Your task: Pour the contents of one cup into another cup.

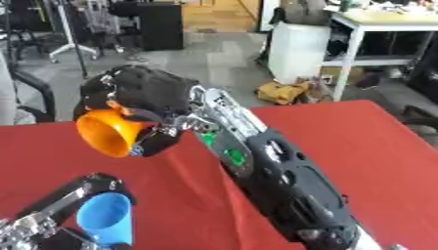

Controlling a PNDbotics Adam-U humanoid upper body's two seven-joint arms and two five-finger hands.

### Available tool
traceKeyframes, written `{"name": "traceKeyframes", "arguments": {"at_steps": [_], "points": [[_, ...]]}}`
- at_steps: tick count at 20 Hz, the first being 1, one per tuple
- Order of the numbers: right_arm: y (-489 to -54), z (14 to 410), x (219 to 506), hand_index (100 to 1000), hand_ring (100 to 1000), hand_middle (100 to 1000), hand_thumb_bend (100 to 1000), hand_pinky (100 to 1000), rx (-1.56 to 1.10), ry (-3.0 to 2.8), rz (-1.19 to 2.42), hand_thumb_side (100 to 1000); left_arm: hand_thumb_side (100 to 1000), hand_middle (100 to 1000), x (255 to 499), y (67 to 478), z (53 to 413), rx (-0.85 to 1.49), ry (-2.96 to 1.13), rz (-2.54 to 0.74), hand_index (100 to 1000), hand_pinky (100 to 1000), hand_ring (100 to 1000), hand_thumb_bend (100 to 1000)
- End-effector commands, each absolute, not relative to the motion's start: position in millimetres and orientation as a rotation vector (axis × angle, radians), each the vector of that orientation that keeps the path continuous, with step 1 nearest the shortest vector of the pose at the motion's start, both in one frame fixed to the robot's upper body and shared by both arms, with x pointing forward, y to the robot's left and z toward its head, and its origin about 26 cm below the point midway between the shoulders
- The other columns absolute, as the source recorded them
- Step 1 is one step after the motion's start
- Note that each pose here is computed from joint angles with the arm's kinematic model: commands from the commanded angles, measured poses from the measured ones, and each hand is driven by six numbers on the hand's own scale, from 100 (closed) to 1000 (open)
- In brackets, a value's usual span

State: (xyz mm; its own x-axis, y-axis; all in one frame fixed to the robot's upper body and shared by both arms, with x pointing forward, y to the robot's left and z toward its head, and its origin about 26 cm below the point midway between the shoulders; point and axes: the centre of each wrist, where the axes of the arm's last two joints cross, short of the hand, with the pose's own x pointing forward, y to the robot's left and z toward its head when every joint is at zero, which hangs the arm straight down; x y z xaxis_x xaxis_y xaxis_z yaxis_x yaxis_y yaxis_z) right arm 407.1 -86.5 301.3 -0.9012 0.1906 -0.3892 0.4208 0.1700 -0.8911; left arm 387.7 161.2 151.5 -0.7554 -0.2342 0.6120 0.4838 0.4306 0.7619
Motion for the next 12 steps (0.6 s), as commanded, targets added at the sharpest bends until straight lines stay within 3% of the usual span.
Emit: {"name": "traceKeyframes", "arguments": {"at_steps": [1,9,12], "points": [[-88.7,315.9,402.8,740,495,590,221,687,0.637,2.202,-1.783,100,100,459,390.1,162.5,163.0,-0.198,-2.044,-1.378,663,513,422,501],[-87.4,315.3,402.1,740,393,588,215,688,0.655,2.163,-1.781,100,100,460,390.5,162.5,162.7,-0.200,-2.043,-1.381,664,514,423,500],[-87.0,315.3,401.8,740,393,588,212,688,0.659,2.152,-1.780,100,100,460,390.7,162.5,162.6,-0.201,-2.043,-1.381,664,514,423,500]]}}
